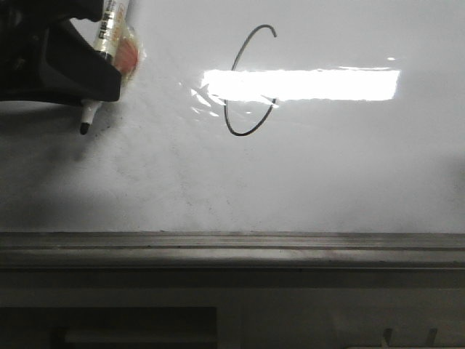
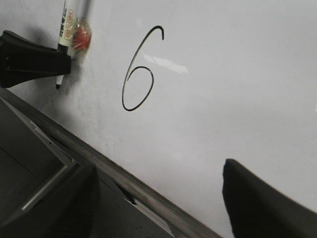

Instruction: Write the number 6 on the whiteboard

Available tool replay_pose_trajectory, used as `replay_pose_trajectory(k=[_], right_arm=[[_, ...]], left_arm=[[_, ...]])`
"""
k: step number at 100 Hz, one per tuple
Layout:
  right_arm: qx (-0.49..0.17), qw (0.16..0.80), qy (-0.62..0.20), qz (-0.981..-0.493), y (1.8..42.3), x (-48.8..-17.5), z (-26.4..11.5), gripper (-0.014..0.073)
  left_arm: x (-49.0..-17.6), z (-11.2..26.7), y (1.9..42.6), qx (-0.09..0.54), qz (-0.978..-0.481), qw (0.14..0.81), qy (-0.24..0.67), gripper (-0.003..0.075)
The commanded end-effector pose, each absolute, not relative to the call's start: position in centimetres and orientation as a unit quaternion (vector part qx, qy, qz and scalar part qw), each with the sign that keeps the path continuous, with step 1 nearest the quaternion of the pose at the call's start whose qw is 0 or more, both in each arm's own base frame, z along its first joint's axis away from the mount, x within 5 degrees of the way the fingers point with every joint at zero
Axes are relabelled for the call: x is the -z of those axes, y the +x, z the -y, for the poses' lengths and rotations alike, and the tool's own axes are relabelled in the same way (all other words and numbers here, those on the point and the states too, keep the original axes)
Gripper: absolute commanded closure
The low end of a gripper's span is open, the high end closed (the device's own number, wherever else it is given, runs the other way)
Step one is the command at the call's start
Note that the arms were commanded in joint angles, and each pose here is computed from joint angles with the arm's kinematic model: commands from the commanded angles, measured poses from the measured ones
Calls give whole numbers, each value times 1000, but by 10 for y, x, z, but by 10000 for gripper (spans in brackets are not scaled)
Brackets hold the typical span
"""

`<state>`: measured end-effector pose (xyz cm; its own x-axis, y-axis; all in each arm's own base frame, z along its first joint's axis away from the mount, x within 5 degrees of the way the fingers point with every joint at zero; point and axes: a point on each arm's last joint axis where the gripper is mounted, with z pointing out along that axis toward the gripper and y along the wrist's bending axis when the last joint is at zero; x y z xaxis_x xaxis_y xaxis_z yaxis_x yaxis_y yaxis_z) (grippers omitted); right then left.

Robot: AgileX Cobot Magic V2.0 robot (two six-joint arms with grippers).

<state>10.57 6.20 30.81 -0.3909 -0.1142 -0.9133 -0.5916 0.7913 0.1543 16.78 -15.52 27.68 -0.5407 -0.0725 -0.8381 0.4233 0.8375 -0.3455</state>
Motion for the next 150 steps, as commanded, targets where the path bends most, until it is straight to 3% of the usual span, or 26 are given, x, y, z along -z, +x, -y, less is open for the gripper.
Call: replay_pose_trajectory(k=[1, 29, 37, 60, 76, 113, 121, 129, 142, 145, 150], right_arm=[[-242, 535, -199, -784, 108, -321, -61, 127], [-242, 535, -199, -784, 108, -321, -61, 127], [-242, 535, -199, -784, 108, -321, -61, 127], [-242, 535, -199, -784, 108, -321, -61, 127], [-242, 535, -199, -784, 108, -321, -61, 127], [-259, 552, -178, -773, 107, -328, -61, 129], [-262, 566, -170, -763, 103, -332, -60, 197], [-256, 585, -171, -750, 96, -336, -57, 340], [-239, 618, -192, -724, 76, -335, -54, 648], [-235, 625, -195, -718, 71, -332, -53, 664], [-227, 638, -199, -708, 63, -326, -50, 662]], left_arm=[[-292, 159, 170, 284, -825, 479, 95, 740], [-294, 159, 171, 283, -823, 482, 97, 708], [-294, 159, 171, 283, -823, 482, 97, 627], [-296, 158, 170, 284, -821, 485, 98, 274], [-308, 150, 162, 284, -800, 516, 117, 180], [-341, 103, 114, 283, -702, 628, 182, 185], [-342, 95, 105, 292, -687, 638, 188, 211], [-339, 87, 95, 302, -677, 643, 191, 316], [-326, 78, 80, 319, -663, 644, 209, 661], [-322, 76, 76, 321, -658, 646, 217, 739], [-316, 72, 70, 323, -650, 649, 229, 741]])
